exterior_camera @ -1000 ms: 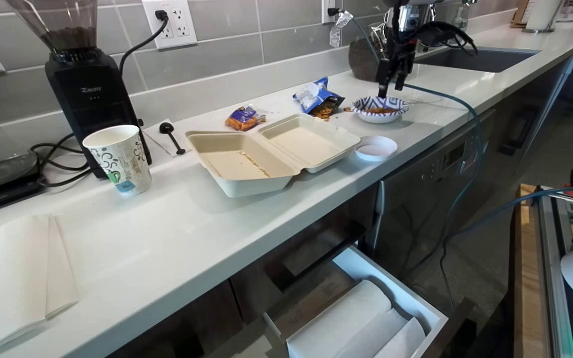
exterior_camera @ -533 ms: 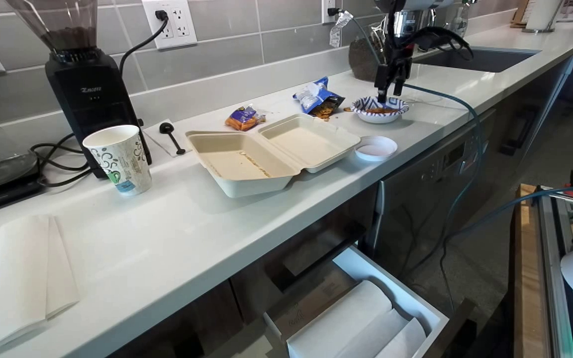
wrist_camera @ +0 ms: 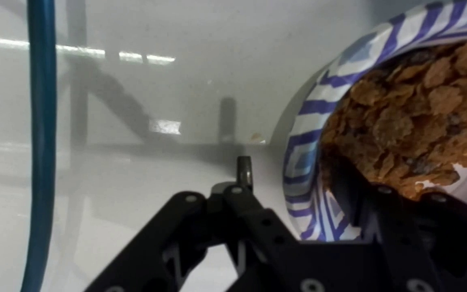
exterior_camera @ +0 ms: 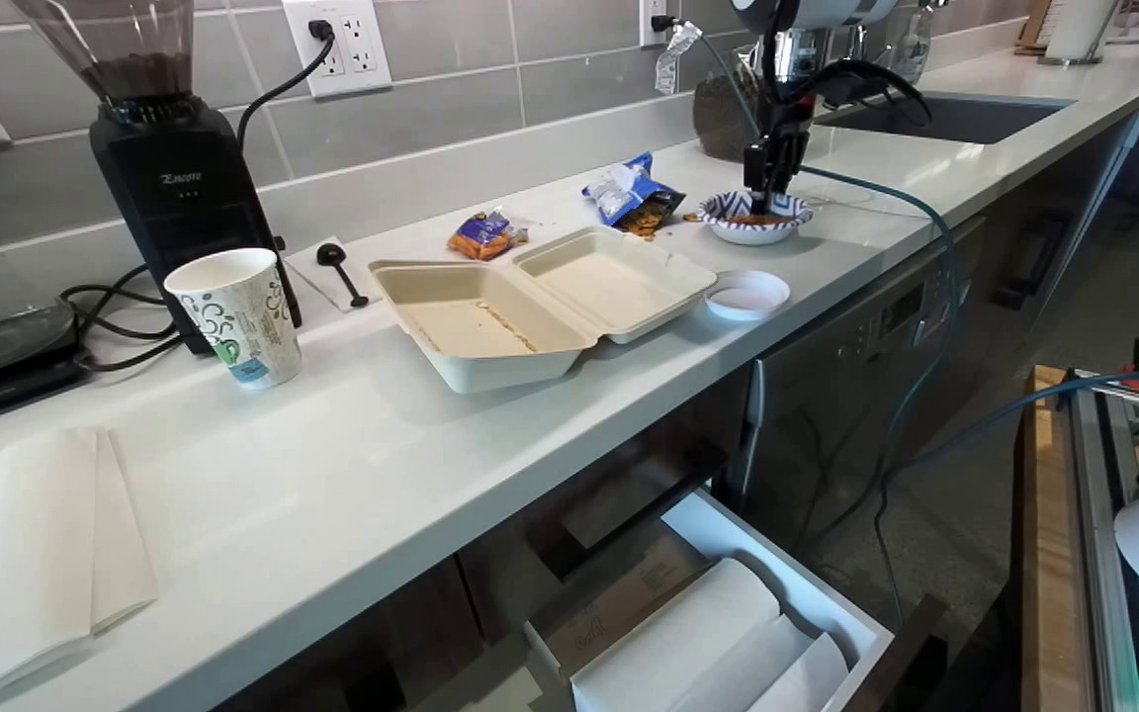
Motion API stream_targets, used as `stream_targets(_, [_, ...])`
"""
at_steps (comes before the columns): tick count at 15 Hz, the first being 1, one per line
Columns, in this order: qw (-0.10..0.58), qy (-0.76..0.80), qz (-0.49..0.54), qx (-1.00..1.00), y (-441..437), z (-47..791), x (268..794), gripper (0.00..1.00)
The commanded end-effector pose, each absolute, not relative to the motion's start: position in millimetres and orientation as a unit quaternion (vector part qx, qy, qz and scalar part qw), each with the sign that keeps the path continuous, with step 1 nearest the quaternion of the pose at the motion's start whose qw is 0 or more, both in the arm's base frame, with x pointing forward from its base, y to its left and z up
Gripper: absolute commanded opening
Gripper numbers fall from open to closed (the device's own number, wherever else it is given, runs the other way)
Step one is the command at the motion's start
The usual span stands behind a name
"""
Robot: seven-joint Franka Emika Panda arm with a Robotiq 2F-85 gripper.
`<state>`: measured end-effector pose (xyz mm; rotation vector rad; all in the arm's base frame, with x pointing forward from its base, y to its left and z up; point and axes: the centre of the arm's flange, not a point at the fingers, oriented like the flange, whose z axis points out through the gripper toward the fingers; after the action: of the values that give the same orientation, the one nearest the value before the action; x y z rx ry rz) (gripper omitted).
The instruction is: Pour the contents in the bowl into the carton box
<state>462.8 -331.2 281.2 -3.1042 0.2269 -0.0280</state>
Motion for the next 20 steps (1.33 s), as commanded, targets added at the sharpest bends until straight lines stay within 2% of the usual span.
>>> stream_targets(1, [0.028,0.072,-0.003,-0.997,-335,278,469,0.70])
stream_targets(2, [0.029,0.072,-0.003,-0.997,-334,278,470,0.77])
stream_targets(4, [0.030,0.070,-0.003,-0.997,-333,278,472,0.80])
stream_targets(5, [0.030,0.070,-0.002,-0.997,-332,278,473,0.76])
stream_targets(8, [0.034,0.075,-0.005,-0.997,-331,278,475,0.74])
stream_targets(12, [0.043,0.085,-0.017,-0.995,-334,282,479,0.82])
stream_targets(14, [0.046,0.090,-0.022,-0.995,-335,285,481,0.82])
stream_targets(16, [0.045,0.093,-0.024,-0.994,-337,285,483,0.78])
stream_targets(17, [0.043,0.094,-0.025,-0.994,-338,284,483,0.73])
stream_targets(20, [0.042,0.098,-0.025,-0.994,-341,283,483,0.73])
